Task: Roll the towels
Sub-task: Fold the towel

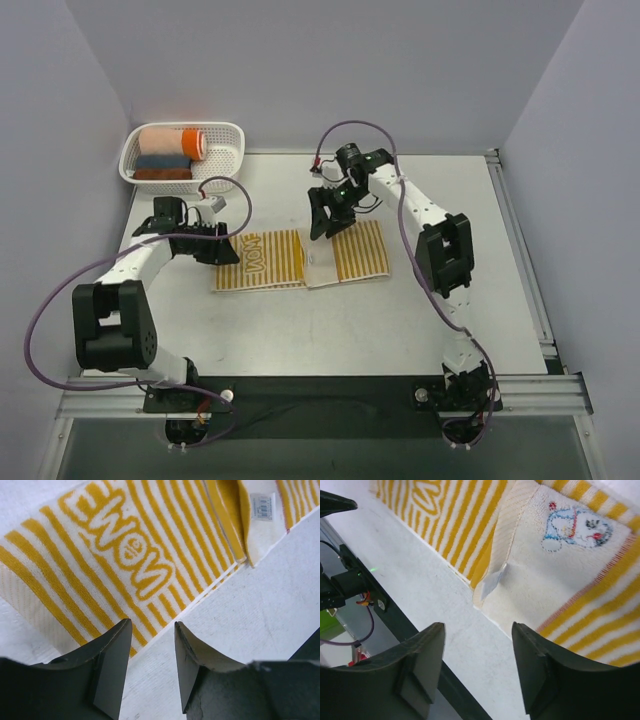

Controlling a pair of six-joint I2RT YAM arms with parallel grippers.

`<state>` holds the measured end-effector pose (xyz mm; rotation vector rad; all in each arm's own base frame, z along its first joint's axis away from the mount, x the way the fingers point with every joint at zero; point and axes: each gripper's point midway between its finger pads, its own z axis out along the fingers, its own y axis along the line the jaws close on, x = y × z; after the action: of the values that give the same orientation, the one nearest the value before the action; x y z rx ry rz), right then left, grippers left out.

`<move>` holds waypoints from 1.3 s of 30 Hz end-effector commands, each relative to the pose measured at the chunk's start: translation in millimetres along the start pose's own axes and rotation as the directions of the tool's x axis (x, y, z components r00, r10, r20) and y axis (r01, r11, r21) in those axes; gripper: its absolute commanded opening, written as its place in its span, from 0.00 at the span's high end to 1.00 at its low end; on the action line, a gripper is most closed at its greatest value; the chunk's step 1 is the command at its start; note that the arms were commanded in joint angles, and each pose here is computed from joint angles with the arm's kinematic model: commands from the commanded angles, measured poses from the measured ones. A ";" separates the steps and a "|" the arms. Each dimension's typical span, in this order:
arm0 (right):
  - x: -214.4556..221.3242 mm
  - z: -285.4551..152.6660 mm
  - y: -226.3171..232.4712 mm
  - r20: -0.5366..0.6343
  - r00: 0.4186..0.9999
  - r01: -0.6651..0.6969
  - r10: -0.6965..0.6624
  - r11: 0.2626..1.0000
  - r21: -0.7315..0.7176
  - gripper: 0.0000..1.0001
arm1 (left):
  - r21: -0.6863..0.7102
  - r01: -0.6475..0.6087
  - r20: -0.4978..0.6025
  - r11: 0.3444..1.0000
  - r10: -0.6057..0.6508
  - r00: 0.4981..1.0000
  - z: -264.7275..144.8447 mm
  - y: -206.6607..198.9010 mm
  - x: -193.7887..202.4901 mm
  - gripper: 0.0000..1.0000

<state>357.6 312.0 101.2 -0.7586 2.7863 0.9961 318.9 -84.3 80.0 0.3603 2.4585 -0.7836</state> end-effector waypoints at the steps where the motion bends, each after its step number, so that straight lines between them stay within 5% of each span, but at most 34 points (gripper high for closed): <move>1: -11.4 -68.2 -3.8 0.122 0.991 0.054 -0.058 0.998 0.034 0.47 | 0.024 -0.088 0.050 0.996 0.087 0.995 -13.8 -16.9 -14.3 0.50; 8: -11.7 -65.2 -116.2 0.121 0.990 -0.094 0.076 0.983 0.156 0.83 | -0.030 -0.055 -0.057 0.998 0.053 0.997 5.1 -3.9 6.4 0.59; 18: 15.1 -19.8 -162.7 0.005 0.991 -0.132 0.133 0.973 0.189 0.86 | -0.088 -0.015 -0.161 0.996 0.001 0.987 23.7 22.5 26.4 0.61; 23: 77.7 -18.1 -153.8 -0.110 0.973 -0.182 0.204 0.966 0.187 0.89 | -0.126 -0.036 -0.244 0.991 0.004 0.970 46.2 41.5 33.2 0.64; 30: 175.7 -22.3 -79.9 -0.260 0.930 -0.254 0.259 0.966 0.053 0.89 | -0.135 -0.126 -0.212 0.983 0.095 0.973 94.0 77.5 -50.4 0.68; 35: 188.0 -32.6 -6.6 -0.250 0.960 -0.165 0.125 0.975 -0.148 0.82 | 0.006 -0.203 -0.092 0.979 0.202 0.975 104.4 27.3 -124.6 0.51; 39: 163.1 -49.0 -13.2 -0.157 0.982 -0.128 0.108 0.984 -0.127 0.77 | 0.019 -0.200 -0.054 0.980 0.201 0.978 83.0 2.3 -131.8 0.49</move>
<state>205.6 206.6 61.3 -0.7564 3.0676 1.1548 468.0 -134.1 49.2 0.6172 2.5014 -0.6632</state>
